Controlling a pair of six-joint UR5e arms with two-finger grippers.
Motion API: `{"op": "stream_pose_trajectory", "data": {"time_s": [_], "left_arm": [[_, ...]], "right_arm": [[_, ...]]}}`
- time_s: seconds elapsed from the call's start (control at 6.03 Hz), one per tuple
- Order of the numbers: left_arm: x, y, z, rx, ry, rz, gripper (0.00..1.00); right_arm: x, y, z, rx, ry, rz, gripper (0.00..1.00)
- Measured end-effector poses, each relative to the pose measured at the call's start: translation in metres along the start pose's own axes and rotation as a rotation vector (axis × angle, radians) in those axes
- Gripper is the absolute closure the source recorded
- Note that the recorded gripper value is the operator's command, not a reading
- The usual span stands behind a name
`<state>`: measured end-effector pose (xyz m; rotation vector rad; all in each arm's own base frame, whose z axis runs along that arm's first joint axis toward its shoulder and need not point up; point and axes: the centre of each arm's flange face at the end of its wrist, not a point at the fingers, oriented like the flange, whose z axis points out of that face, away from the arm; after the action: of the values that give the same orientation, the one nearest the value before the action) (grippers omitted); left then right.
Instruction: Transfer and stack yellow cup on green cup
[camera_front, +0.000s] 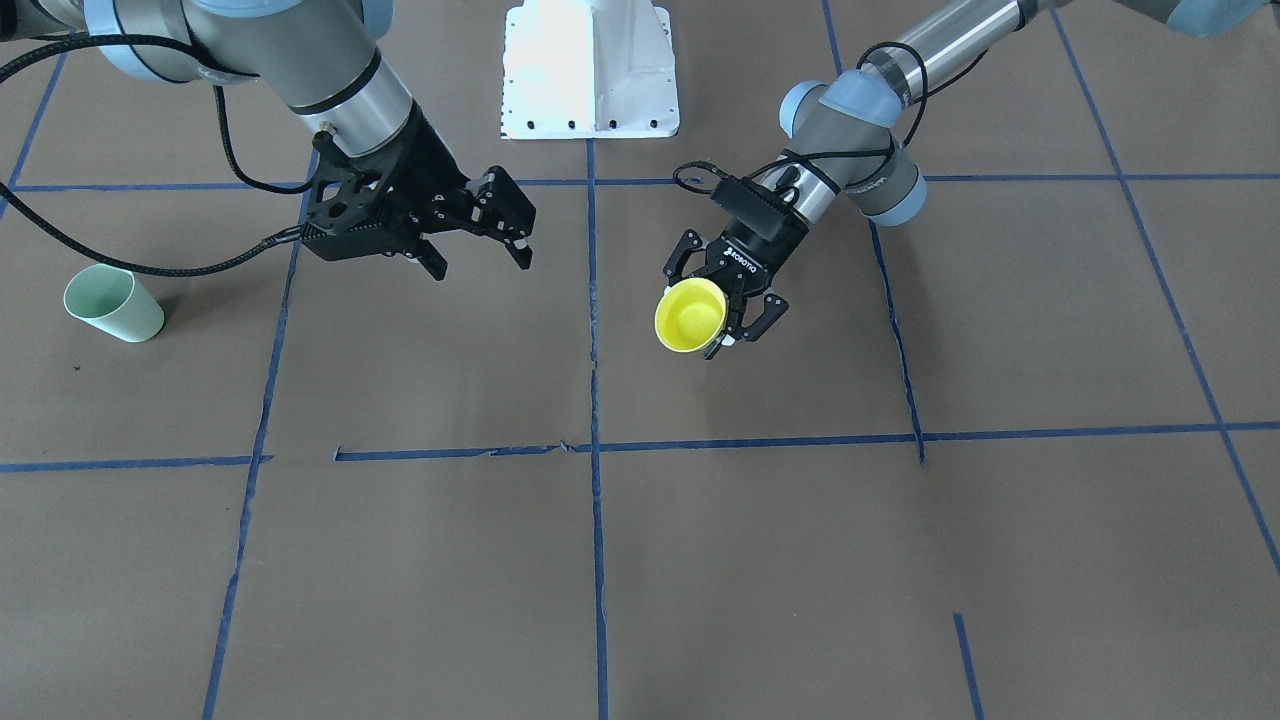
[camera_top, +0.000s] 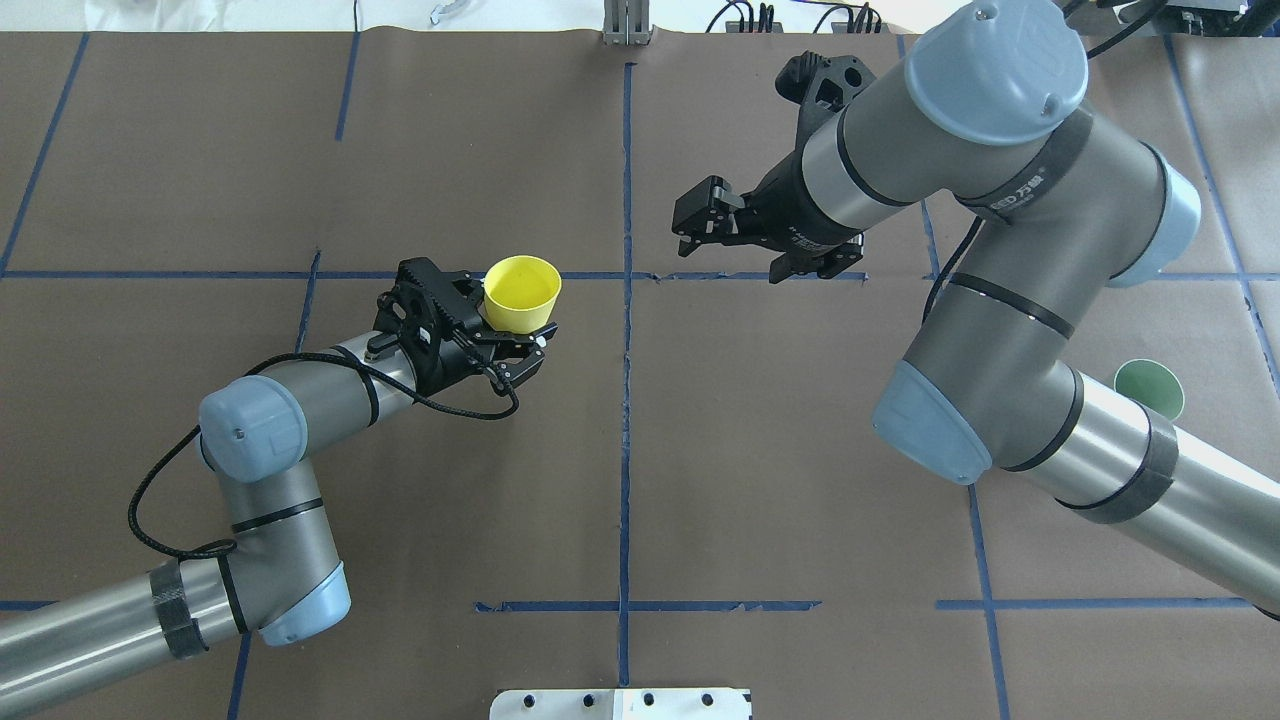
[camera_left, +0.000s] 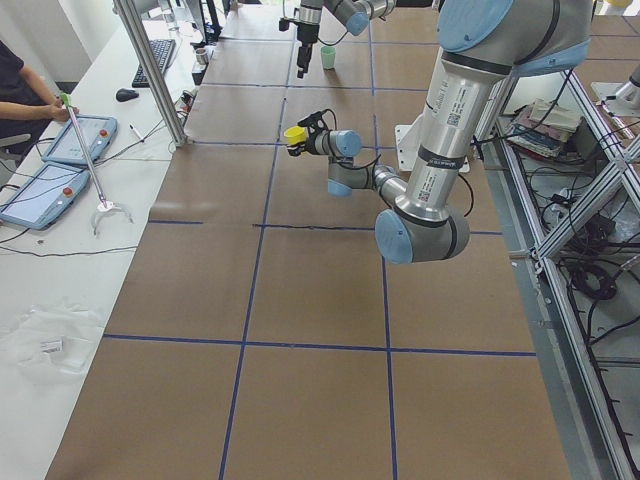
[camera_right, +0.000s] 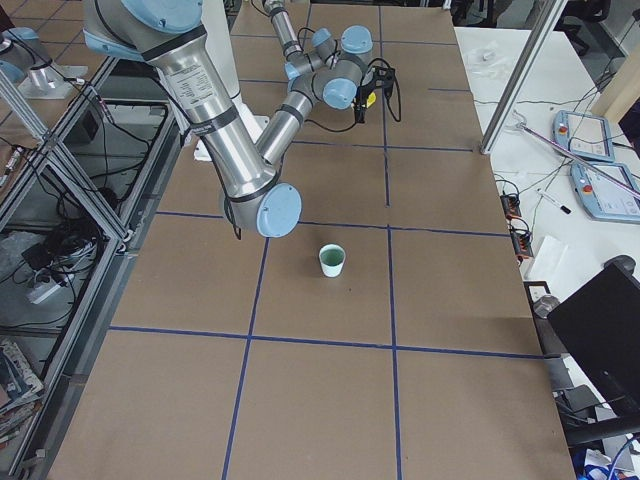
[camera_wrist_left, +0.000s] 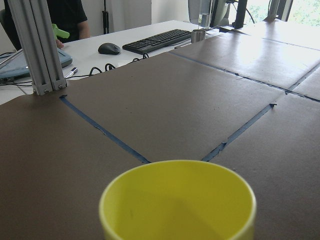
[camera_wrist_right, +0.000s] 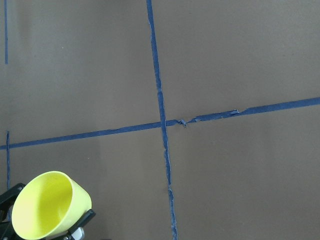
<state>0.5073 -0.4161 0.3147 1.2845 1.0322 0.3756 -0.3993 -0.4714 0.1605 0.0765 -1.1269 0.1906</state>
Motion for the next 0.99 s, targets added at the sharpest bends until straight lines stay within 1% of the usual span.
{"op": "stream_pose_trajectory", "data": {"time_s": [0.33, 0.5, 0.66, 0.99], "left_arm": [[0.002, 0.003, -0.006, -0.015, 0.032, 0.064, 0.76], [0.002, 0.004, -0.011, -0.015, 0.041, 0.108, 0.73], [0.002, 0.003, -0.013, -0.012, 0.043, 0.132, 0.72], [0.007, 0.003, -0.013, -0.007, 0.048, 0.139, 0.71]], "right_arm": [[-0.020, 0.005, 0.019, -0.006, 0.004, -0.002, 0.00], [-0.031, 0.005, 0.030, -0.005, 0.011, -0.001, 0.00], [-0.040, 0.006, 0.038, -0.009, 0.013, -0.003, 0.00], [-0.057, 0.018, 0.054, -0.036, 0.016, -0.015, 0.00]]}}
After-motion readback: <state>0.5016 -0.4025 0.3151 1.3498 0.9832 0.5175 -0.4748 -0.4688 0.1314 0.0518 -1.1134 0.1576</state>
